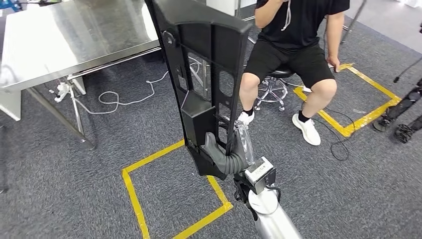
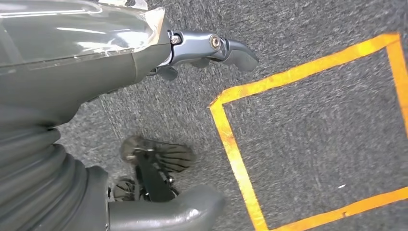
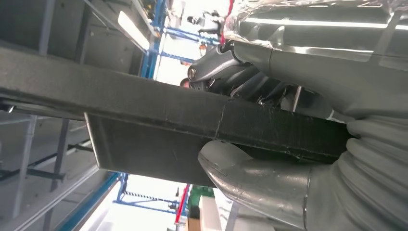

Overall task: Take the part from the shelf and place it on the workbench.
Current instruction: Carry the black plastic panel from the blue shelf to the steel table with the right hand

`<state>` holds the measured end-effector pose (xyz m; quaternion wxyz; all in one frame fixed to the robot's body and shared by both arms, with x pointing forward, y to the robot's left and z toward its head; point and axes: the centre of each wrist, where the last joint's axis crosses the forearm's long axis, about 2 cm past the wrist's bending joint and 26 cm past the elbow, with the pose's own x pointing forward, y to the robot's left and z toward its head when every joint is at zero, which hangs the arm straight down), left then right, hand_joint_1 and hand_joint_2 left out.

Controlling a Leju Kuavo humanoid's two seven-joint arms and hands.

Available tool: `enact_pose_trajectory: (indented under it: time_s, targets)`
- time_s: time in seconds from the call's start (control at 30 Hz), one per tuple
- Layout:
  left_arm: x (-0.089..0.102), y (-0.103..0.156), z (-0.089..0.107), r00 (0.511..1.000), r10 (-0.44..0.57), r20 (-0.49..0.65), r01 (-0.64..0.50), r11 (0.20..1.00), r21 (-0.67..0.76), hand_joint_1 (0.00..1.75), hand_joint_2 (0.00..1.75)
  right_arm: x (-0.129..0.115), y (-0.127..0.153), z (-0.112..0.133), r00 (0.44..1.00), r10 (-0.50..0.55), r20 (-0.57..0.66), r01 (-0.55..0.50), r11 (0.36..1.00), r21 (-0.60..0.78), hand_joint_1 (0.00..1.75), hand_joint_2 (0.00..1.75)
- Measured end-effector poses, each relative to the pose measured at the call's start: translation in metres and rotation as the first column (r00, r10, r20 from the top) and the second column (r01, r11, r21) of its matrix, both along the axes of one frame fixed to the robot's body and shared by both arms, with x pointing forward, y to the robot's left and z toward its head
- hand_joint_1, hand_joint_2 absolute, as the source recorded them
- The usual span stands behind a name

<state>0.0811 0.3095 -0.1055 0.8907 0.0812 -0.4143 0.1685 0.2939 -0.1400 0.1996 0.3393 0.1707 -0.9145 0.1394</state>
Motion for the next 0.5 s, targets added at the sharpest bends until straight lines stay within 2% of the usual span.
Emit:
enact_pose_trajectory:
  time_s: [0.5]
  targets:
    - [0.0025,-0.0007,0.0005,1.000,-0.012,-0.022,0.012,1.000,0.016,0.00,1.75,-0.0044,-0.0032,-0.0020,1.000,-0.015,-0.006,0.015,1.000,0.003,1.75,1.75]
